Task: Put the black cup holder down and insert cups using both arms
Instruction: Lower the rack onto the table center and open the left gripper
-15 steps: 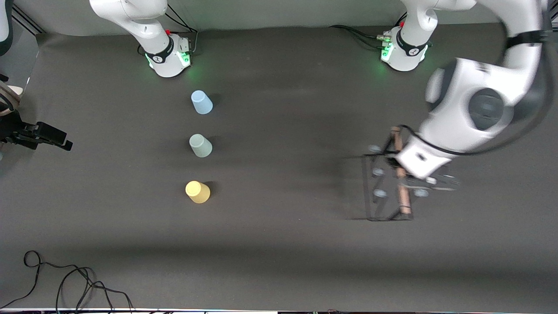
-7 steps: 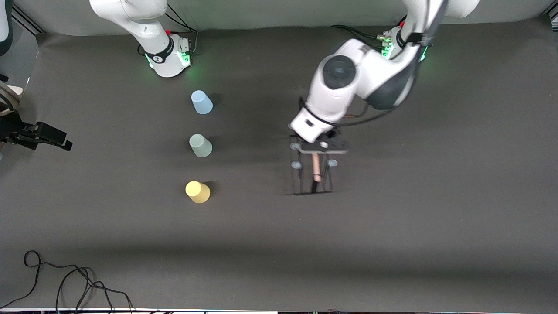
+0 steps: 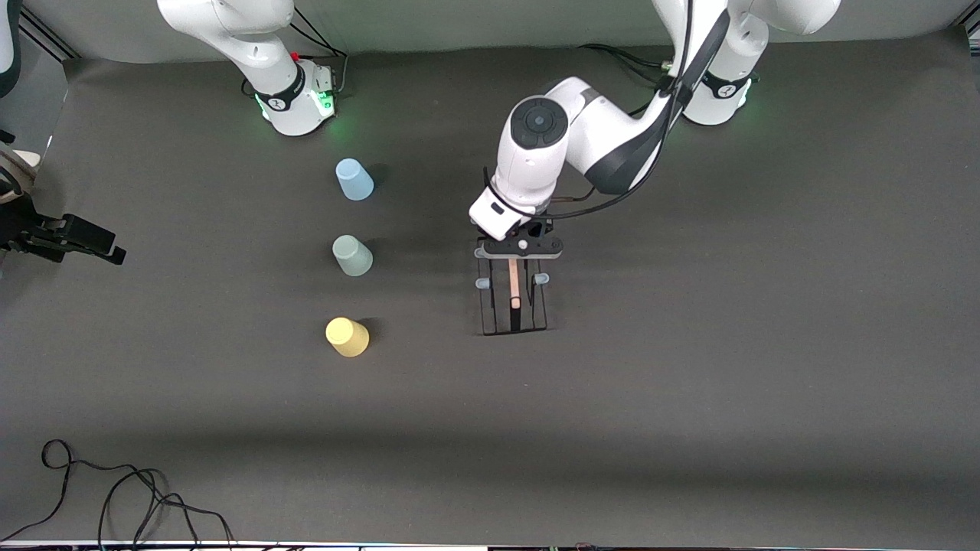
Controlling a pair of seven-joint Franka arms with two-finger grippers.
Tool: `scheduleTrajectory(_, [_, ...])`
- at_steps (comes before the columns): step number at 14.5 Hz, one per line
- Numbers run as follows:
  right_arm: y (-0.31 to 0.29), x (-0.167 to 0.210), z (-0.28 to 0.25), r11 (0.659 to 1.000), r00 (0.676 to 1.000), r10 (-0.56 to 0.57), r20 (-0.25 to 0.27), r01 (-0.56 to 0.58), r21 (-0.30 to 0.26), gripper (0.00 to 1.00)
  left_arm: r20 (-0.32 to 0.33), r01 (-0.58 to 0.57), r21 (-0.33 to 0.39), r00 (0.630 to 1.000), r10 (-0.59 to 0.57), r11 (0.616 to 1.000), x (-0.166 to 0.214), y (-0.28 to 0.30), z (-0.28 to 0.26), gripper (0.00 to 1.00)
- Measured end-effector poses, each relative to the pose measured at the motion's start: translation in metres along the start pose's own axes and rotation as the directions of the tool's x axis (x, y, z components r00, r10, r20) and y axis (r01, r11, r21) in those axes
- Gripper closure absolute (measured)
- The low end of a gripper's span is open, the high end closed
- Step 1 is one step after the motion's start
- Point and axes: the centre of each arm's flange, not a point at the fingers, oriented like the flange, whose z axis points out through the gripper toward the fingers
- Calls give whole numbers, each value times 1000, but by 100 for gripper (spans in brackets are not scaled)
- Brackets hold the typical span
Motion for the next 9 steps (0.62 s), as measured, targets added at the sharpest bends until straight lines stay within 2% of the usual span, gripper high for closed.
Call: scheduleTrajectory(9, [0,0,0,1000,1000,0,0,0,0,0,6,26,-10,1000,-26,1000,10,-2,20,84])
